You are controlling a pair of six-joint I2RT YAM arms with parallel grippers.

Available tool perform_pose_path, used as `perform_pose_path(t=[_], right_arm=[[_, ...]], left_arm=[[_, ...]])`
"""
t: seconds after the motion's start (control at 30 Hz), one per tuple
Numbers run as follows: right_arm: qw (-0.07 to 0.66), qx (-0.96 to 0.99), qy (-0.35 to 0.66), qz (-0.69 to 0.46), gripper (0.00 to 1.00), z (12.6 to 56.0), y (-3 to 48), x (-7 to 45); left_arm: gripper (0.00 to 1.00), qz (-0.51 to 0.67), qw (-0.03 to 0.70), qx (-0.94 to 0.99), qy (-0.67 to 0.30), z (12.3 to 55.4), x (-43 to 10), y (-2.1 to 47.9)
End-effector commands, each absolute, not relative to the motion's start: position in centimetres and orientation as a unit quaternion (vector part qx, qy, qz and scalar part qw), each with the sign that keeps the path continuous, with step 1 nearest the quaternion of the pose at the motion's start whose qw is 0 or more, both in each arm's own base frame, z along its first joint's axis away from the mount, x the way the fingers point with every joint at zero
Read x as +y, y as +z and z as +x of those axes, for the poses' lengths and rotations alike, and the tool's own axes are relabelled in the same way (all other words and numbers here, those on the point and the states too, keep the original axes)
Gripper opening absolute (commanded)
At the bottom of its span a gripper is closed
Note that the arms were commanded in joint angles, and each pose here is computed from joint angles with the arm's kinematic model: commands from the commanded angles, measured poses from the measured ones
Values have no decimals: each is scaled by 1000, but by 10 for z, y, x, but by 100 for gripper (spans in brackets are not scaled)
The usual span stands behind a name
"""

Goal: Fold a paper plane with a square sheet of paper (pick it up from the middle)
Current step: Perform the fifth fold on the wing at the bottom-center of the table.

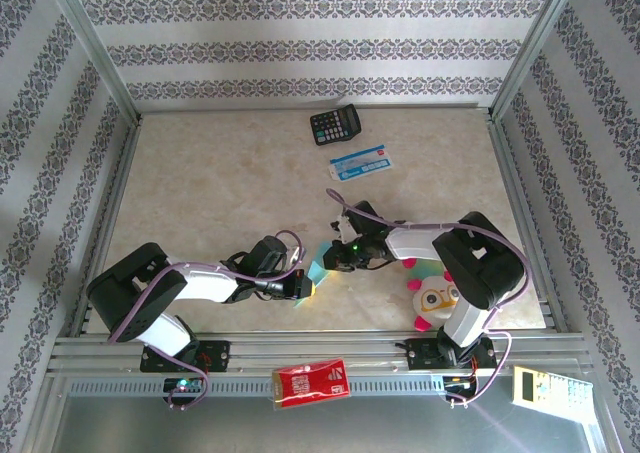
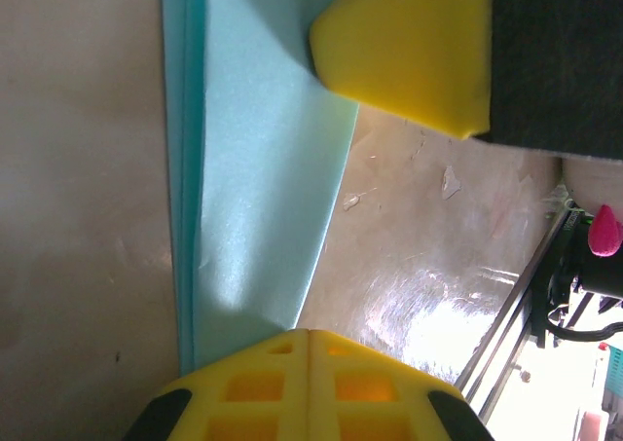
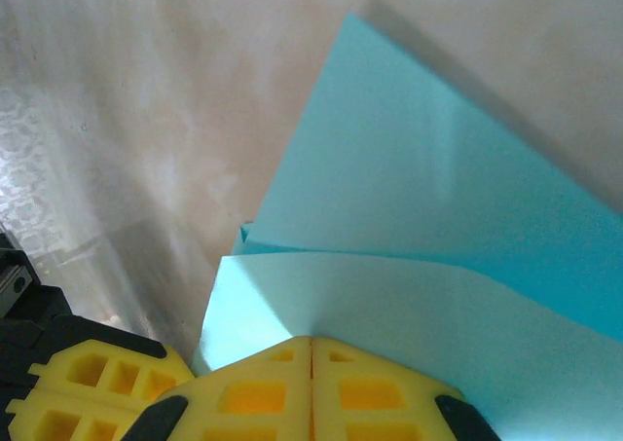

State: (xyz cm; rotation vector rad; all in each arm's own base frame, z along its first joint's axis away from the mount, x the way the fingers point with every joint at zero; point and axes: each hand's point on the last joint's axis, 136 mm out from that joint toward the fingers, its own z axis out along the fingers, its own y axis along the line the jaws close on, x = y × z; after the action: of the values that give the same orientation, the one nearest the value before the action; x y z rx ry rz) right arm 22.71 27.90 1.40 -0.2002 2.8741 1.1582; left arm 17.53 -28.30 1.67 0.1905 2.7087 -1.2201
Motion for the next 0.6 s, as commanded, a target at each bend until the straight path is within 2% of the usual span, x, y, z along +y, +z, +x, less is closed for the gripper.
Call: perform_pose_path(t=[0.0, 0.57], right_arm=[[38, 938, 340, -49, 7, 246, -1, 259], [65, 950, 306, 24, 6, 296, -8, 207]], left_arm=[[0, 31, 16, 950, -311, 142, -236, -33], [0, 36, 20, 950, -309, 143, -236, -27]])
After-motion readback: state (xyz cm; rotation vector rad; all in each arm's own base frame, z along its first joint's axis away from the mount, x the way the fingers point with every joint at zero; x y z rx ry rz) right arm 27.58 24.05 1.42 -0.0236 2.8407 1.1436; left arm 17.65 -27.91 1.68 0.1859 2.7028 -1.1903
